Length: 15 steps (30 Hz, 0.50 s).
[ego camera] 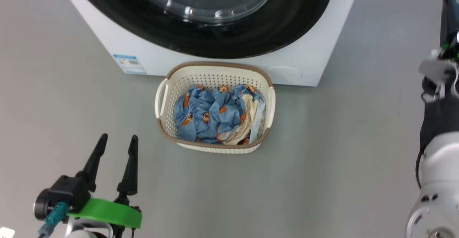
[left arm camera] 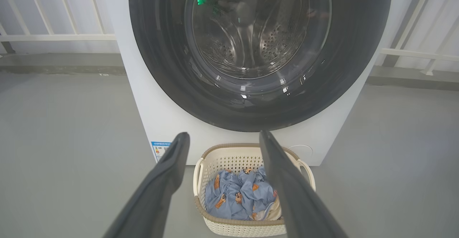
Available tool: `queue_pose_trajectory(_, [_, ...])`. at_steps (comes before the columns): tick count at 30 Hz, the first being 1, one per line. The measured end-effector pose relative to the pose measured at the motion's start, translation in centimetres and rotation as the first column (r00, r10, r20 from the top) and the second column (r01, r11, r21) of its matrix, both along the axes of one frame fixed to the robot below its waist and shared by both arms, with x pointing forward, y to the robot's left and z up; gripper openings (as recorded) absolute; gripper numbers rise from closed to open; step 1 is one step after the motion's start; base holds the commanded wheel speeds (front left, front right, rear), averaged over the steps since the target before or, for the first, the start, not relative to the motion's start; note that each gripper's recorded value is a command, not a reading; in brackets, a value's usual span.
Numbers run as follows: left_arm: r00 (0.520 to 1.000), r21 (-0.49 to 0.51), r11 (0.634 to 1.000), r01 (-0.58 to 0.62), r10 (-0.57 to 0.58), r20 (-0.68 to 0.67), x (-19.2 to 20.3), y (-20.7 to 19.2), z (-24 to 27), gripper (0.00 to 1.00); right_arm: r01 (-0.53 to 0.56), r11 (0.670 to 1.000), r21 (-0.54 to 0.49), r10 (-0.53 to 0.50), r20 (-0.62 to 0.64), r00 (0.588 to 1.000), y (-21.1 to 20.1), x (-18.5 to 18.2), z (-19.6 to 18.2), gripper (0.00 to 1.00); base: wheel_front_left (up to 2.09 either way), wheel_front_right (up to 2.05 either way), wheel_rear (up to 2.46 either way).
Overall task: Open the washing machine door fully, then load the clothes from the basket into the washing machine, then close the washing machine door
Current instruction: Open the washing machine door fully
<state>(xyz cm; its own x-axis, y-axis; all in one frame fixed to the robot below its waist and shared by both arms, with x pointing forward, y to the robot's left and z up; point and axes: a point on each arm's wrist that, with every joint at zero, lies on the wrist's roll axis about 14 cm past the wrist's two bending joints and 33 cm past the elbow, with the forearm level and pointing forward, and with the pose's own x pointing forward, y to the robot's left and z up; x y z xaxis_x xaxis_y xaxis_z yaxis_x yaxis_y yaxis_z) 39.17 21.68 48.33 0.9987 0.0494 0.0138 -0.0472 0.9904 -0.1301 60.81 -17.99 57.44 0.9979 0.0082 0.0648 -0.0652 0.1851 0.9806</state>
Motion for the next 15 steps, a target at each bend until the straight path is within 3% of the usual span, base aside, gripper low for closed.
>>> queue_pose_trajectory(8, [1.0, -0.007, 1.0, -0.018, 0.018, -0.015, 0.8, 0.4, -0.6, 1.0, -0.184, 0.982, -0.038, 0.183, -0.018, 0.983, 4.0, 4.4, 1.7, 0.0, 0.0, 0.0, 0.0])
queue_pose_trajectory(15, [0.999, -0.008, 1.0, -0.026, 0.025, -0.019, 1.9, 0.6, -1.0, 1.0, -0.307, 0.949, -0.077, 0.301, -0.08, 0.95, 7.3, 6.8, 0.5, 0.0, 0.0, 0.0, 0.0])
